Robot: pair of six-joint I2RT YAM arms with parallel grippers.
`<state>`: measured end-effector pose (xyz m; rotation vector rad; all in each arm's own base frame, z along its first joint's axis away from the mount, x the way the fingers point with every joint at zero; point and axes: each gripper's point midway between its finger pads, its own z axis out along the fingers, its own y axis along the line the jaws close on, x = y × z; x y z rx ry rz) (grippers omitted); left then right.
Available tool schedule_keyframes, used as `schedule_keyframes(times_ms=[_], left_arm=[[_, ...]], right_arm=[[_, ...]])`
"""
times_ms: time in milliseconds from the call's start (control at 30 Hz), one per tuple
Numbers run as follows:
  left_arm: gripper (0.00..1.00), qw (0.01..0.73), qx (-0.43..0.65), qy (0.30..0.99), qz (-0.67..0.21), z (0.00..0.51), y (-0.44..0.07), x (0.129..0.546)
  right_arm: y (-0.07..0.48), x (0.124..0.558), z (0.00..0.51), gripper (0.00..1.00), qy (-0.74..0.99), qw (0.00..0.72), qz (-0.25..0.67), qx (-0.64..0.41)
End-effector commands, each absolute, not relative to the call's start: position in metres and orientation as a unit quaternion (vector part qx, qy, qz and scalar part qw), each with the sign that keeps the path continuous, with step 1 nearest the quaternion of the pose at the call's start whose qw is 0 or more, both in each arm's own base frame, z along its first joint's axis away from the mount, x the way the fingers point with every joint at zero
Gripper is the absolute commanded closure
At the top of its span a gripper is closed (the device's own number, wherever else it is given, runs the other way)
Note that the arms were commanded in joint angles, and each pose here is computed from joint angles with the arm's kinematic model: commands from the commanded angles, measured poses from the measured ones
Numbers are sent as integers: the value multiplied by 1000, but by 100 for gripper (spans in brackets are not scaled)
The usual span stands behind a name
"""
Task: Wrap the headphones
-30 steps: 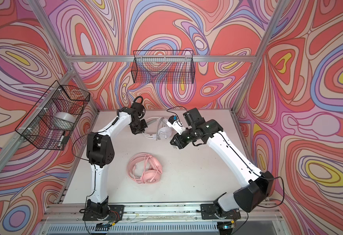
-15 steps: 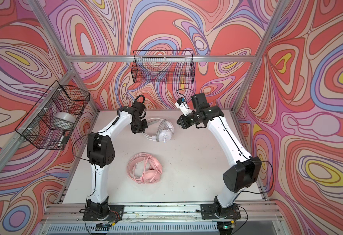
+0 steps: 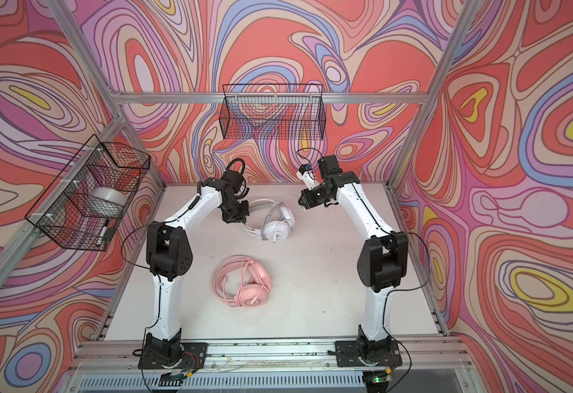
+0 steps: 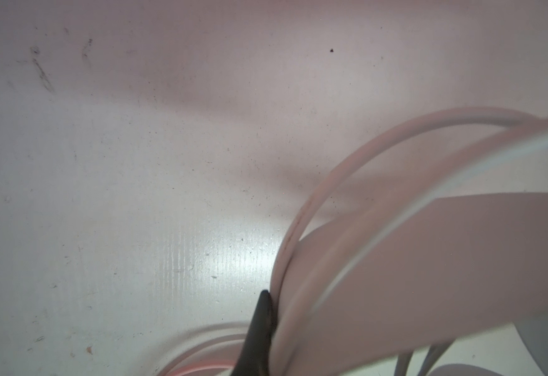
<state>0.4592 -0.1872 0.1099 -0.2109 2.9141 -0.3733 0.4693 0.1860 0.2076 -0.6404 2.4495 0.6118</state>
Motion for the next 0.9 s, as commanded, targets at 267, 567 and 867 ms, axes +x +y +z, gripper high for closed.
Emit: schedule_keyframes(times_ms=[267,567,867], left_arm=[[100,112,-52,969,-212,148,-212,450],[100,114,-57,966,-226,153,-215,451],[100,103,-71,966,-227,146,-214,452]], right_arm=[[188,479,147,100,929,200,255,-177],[194,463,128,100,927,174,291,-158],[191,454,132,81,929,181,292,-137]])
